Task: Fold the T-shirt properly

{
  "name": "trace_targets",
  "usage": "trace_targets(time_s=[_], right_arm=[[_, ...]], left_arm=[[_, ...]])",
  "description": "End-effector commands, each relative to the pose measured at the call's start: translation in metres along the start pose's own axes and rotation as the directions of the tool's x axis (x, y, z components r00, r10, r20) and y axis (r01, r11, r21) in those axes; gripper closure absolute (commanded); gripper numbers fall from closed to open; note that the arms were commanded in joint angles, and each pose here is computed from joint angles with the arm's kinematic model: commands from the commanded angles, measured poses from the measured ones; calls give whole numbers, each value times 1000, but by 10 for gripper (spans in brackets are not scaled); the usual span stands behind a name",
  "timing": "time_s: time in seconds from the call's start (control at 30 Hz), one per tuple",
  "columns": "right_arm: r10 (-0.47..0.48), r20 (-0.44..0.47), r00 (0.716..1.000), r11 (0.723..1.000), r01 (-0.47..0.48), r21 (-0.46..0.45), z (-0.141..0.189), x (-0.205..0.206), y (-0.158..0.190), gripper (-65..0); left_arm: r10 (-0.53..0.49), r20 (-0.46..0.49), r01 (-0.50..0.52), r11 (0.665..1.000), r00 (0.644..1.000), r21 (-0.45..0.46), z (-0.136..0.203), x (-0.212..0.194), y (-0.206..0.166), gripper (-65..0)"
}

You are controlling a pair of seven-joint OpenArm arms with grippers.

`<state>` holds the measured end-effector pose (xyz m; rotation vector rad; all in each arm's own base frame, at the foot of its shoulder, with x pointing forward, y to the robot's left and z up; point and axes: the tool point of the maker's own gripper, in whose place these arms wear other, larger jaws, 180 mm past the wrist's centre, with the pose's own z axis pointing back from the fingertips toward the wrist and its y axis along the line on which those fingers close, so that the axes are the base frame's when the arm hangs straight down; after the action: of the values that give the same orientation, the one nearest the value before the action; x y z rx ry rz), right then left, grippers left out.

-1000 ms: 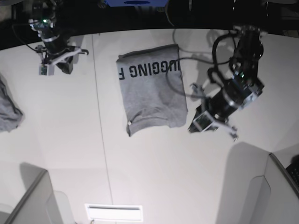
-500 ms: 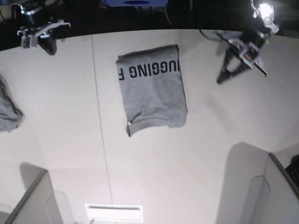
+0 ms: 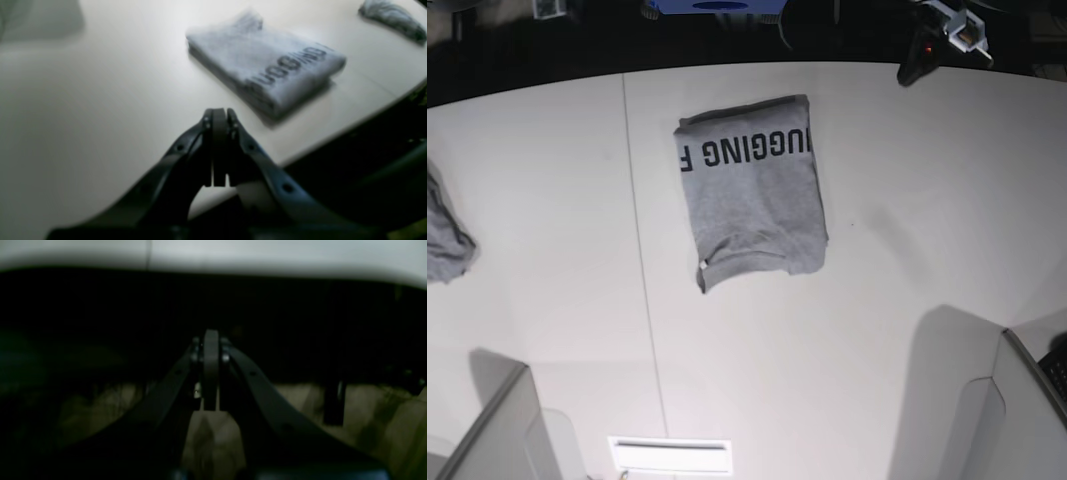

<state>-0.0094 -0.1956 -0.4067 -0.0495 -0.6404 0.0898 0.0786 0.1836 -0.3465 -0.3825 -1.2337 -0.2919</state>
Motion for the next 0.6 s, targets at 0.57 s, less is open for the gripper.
trace_targets(time_s=[0.57], right_arm=[[-17,-581,813,972,149,180,5,-209,52,0]], left_arm=[[245,-383,-305,947,891,-104,82,-159,-96,0]])
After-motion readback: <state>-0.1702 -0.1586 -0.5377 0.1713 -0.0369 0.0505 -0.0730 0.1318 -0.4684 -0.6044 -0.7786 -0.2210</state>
